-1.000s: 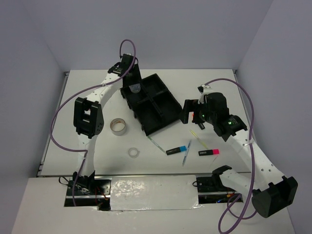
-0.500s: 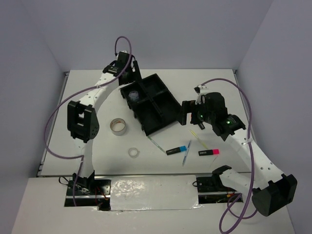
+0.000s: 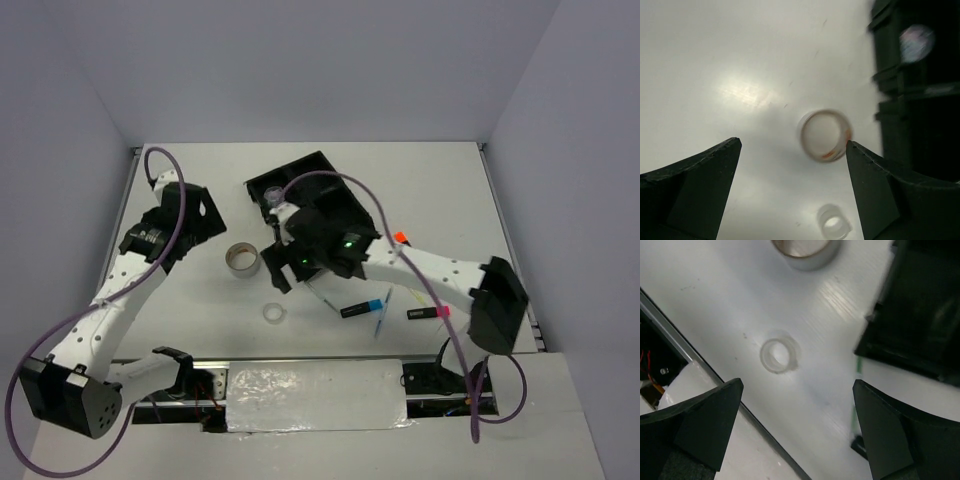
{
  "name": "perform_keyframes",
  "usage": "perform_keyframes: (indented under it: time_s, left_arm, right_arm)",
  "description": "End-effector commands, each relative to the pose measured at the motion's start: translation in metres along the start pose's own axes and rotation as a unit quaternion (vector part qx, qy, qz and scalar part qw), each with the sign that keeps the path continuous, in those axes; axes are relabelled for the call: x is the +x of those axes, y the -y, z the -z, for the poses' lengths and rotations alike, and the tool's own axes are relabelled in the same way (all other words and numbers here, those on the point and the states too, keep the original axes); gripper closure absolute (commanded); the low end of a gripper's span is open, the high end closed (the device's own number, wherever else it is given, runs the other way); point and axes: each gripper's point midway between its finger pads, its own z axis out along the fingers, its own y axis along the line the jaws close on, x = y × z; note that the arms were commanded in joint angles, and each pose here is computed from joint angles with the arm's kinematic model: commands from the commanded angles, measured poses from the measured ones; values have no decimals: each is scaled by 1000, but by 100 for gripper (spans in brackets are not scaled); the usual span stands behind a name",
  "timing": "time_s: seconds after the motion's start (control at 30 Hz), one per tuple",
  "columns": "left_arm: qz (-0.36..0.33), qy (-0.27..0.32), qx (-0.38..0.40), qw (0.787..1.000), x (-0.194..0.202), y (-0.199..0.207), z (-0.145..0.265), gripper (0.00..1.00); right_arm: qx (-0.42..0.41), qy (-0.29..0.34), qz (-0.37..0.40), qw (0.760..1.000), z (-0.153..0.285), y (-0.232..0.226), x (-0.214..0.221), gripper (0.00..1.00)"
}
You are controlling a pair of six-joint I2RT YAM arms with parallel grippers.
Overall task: Sort the stationery into containers
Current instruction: Move the stationery to the center of the board.
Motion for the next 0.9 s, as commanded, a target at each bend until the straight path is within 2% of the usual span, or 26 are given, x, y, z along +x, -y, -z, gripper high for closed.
perform_keyframes:
  time_s: [0.0,0.1,0.23,0.4,0.47,0.67,0.87]
  left_arm:
    - [-20,-5,-39,999,16,-32,16,1]
    - [-36,21,-69,997,13,-58,32,1]
    - [-39,63,-134,988,4,-93,47,1]
    - [-28,78,-100,992,4,-88,50,1]
    - [-31,78,-92,992,4,-86,48,1]
    - [-42,54,-90,994,8,-84,38,1]
    - [-41,56,-68,995,6,-81,38,1]
  right_arm:
    - [18,-7,22,1000,-43,-24,-6,2]
    - [11,-1,18,1000,-64,-42,-25,10]
    - [58,16,3,998,-102,-36,-50,23]
    - [108,37,-12,993,-128,-20,-76,31]
    - [135,17,-30,990,-144,3,-68,34]
    - [125,-7,-37,991,-172,23,-66,45]
    - [82,-27,-49,995,-192,25,-61,49]
